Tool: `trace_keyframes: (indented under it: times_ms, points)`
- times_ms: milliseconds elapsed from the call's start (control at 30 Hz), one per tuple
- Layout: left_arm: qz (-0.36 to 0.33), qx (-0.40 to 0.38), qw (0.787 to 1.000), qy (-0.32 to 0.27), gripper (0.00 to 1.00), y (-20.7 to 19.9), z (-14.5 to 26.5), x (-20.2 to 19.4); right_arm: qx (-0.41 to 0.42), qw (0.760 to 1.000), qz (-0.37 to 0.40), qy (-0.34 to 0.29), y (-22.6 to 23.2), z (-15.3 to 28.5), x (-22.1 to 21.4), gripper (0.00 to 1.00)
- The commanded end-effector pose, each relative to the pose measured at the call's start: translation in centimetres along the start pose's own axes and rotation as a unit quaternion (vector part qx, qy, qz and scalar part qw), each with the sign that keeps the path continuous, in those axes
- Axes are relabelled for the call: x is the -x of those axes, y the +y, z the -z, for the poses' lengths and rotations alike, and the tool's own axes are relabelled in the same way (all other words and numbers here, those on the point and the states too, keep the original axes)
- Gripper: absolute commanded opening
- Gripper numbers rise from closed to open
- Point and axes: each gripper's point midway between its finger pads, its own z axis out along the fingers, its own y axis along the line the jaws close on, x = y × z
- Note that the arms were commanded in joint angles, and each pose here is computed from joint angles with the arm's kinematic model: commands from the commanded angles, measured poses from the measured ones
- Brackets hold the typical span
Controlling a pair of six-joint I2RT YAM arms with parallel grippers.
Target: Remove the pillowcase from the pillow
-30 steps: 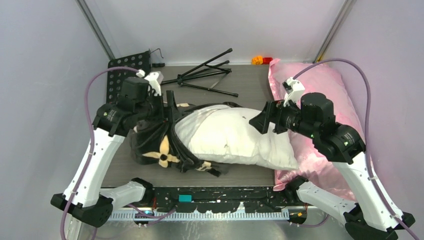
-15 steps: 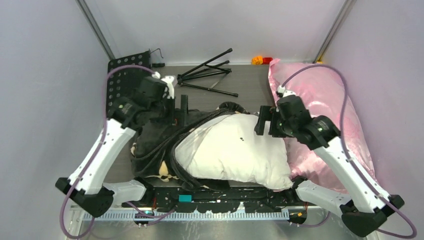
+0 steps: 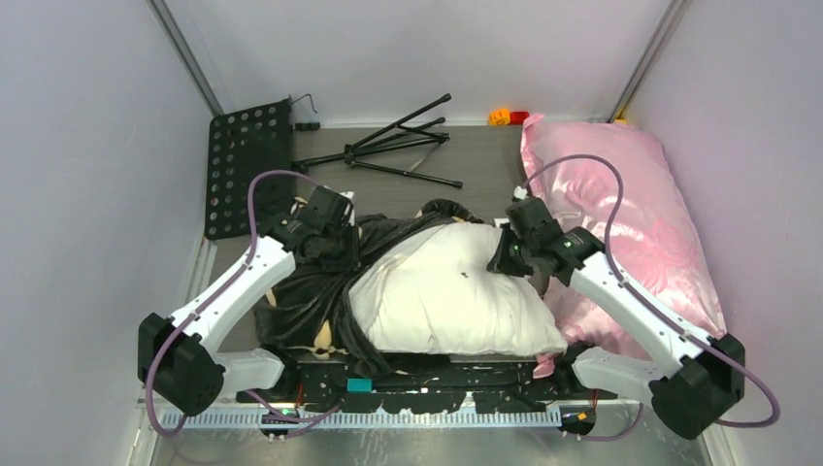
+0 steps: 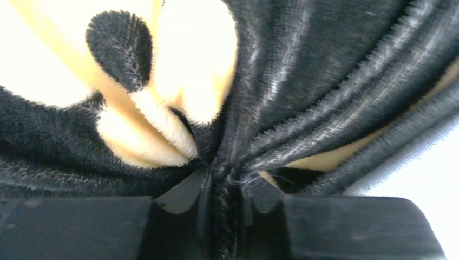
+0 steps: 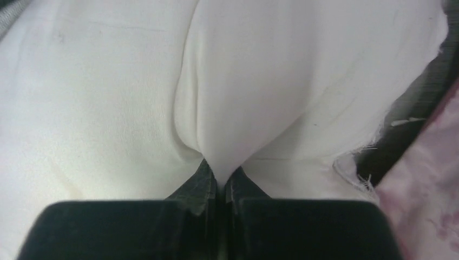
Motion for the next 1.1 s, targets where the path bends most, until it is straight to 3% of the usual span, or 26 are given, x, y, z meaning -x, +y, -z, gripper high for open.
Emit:
trace_keyframes:
  times_ms: [0,67,167,233,333,433,467,533,567,667,733,833,967,1067]
  points:
    - [0.004,0.007,0.999,-0.046,0.03,-0.2,-1.9,2.5,0.145,0.988,-0.010,-0.057,8.5,-0.9,5.9,0.00]
    - [-0.008,0.050,0.995,-0.086,0.00,0.9,-0.1,4.4,0.144,0.987,0.022,-0.070,9.7,-0.1,7.3,0.00]
    - [-0.006,0.113,0.975,-0.190,0.00,2.8,4.9,7.8,0.123,0.979,0.067,-0.146,9.5,2.5,9.2,0.00]
    - [0.012,0.116,0.954,-0.275,0.00,3.5,8.8,9.1,0.122,0.971,0.082,-0.189,8.6,4.1,9.3,0.00]
    - [0.028,0.102,0.937,-0.332,0.00,4.2,11.0,8.7,0.118,0.968,0.078,-0.209,6.2,4.5,7.6,0.00]
    - [0.033,0.113,0.944,-0.309,0.03,5.5,9.7,6.4,0.094,0.979,0.050,-0.174,3.3,2.7,4.3,0.00]
    - [0.035,0.127,0.946,-0.295,0.12,6.2,9.1,5.6,0.083,0.983,0.042,-0.158,2.4,2.0,3.1,0.00]
    - [0.036,0.144,0.951,-0.272,0.46,7.0,8.4,4.6,0.064,0.989,0.028,-0.131,0.9,0.8,1.2,0.00]
    - [0.030,0.135,0.955,-0.262,0.56,6.6,8.2,4.4,0.066,0.990,0.024,-0.121,0.6,0.5,0.4,0.00]
    - [-0.016,0.044,0.969,-0.243,0.69,2.4,9.0,5.1,0.083,0.991,0.014,-0.107,0.7,-0.1,-0.8,0.00]
    - [-0.056,-0.035,0.968,-0.242,0.97,-1.4,9.9,6.0,0.091,0.990,0.013,-0.104,1.1,-0.1,-0.9,0.00]
    - [-0.119,-0.100,0.961,-0.229,1.00,-5.8,10.7,6.8,0.093,0.991,0.017,-0.098,1.4,-0.2,-0.8,0.00]
    - [-0.201,-0.102,0.950,-0.214,1.00,-9.5,10.3,7.8,0.104,0.990,0.018,-0.092,2.1,-0.4,-0.7,0.00]
    - [-0.219,-0.075,0.954,-0.193,1.00,-10.3,8.3,8.6,0.109,0.990,0.018,-0.088,2.3,-0.4,-0.8,0.00]
